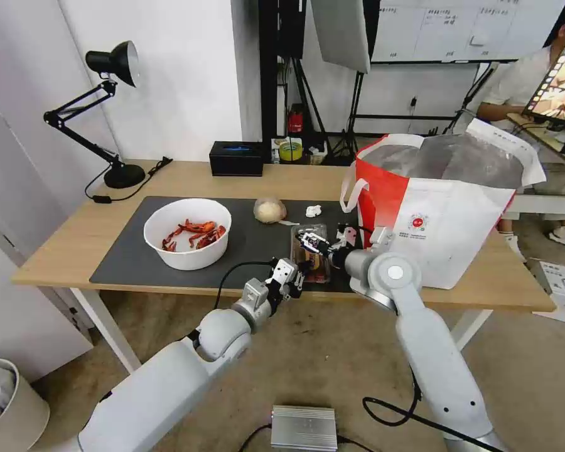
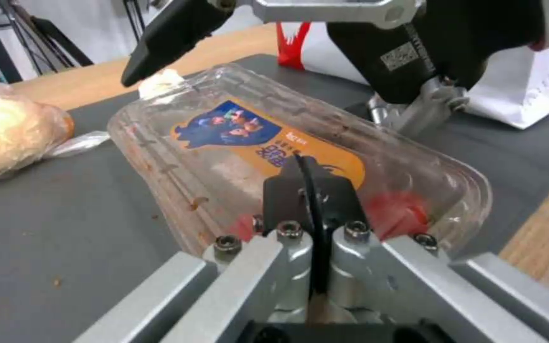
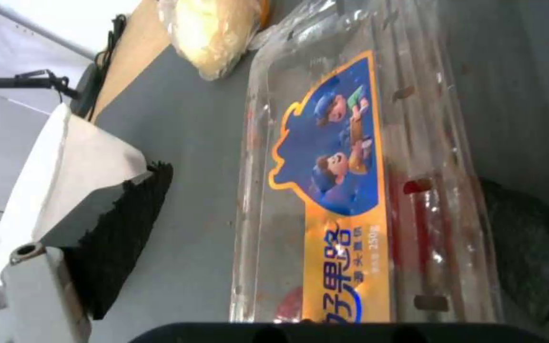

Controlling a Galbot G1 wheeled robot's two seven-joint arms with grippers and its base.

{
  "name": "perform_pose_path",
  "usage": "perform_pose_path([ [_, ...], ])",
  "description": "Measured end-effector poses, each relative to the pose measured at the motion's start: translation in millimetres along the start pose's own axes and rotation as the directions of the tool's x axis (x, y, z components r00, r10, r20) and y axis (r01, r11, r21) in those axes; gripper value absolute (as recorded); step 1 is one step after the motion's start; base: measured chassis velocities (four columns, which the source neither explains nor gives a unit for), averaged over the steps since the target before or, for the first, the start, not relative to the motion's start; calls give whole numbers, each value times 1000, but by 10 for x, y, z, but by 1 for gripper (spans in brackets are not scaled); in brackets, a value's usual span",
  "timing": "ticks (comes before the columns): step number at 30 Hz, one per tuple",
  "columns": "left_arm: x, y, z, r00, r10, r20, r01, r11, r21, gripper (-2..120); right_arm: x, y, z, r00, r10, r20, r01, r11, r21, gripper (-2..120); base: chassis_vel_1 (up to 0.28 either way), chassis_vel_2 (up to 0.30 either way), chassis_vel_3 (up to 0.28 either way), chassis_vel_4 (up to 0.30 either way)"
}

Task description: Pick up the trash from the table and place it into the takeout bag.

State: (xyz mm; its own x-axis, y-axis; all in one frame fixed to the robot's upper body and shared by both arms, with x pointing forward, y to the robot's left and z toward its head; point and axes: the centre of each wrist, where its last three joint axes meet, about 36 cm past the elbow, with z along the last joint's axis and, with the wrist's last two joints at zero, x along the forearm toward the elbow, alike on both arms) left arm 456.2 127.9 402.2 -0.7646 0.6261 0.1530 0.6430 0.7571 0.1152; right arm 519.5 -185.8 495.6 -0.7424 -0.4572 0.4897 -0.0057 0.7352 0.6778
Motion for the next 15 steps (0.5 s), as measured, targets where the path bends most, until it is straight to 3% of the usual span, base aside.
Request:
perform_pose_path([
  [15,19,-16,3,1000,1,4,-1,1000,1,0,-60,30,7,1000,-4,-17,3,1000,-6,100,0,0,0,0],
])
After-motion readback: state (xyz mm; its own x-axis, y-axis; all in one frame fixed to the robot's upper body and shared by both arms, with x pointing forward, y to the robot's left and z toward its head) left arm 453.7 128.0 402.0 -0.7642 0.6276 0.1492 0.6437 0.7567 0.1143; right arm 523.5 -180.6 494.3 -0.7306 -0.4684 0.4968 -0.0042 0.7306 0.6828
